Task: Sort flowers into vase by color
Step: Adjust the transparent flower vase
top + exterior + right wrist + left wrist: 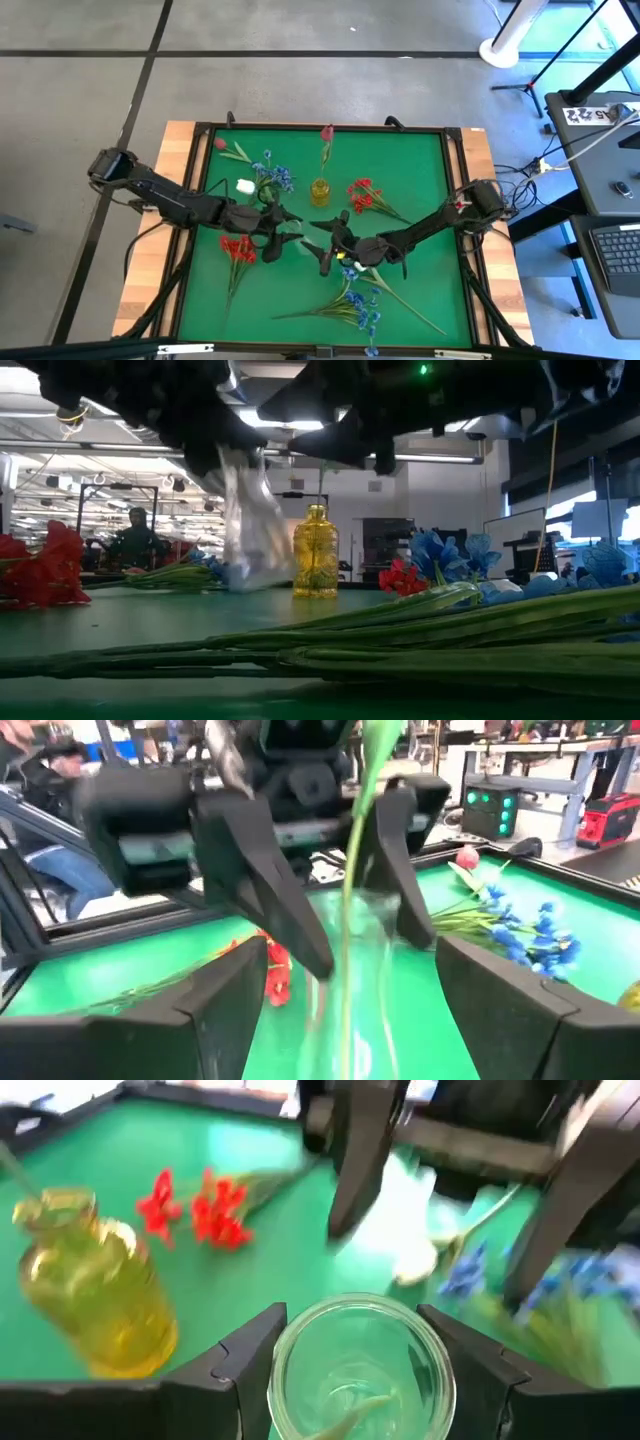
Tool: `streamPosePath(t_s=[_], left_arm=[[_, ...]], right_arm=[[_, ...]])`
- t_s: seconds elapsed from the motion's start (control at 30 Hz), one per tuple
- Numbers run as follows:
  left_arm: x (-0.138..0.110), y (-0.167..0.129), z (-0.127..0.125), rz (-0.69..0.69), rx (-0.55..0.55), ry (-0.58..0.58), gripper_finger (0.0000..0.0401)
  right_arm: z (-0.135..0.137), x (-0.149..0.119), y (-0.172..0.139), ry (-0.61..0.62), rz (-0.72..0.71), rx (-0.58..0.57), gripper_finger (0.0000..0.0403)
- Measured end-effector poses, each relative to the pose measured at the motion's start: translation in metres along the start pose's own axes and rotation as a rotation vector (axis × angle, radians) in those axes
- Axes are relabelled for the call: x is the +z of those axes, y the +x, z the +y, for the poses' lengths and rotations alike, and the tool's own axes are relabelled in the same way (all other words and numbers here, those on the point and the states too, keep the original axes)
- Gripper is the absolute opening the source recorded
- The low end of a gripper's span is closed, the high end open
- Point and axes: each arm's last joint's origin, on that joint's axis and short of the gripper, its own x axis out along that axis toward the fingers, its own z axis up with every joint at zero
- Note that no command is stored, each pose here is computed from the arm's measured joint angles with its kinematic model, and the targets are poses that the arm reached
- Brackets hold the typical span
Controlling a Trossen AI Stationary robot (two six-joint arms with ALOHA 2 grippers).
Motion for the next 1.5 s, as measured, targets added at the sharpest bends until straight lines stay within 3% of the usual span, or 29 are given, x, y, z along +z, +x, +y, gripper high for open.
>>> streamPosePath(t_s=[0.4,0.63,0.8,1.07,1.5], left_arm=[[0.032,-0.005,-0.018,-0.007,-0.029,0.148,0.0197],[0.021,0.002,-0.023,0.038,0.008,0.262,0.0197],[0.007,0.018,-0.021,0.114,0.031,0.297,0.0198],[0.013,0.031,-0.031,0.143,0.013,0.344,0.0202],[0.020,0.029,-0.034,0.220,0.022,0.314,0.0270]], right_arm=[[-0.001,0.038,-0.033,-0.090,0.073,-0.176,0.0289],[-0.003,0.054,-0.052,-0.093,0.074,-0.271,0.0289],[-0.003,0.057,-0.055,-0.091,0.069,-0.278,0.0289],[-0.004,0.054,-0.056,-0.073,0.084,-0.285,0.0289],[-0.004,0.053,-0.055,-0.062,0.088,-0.288,0.0289]])
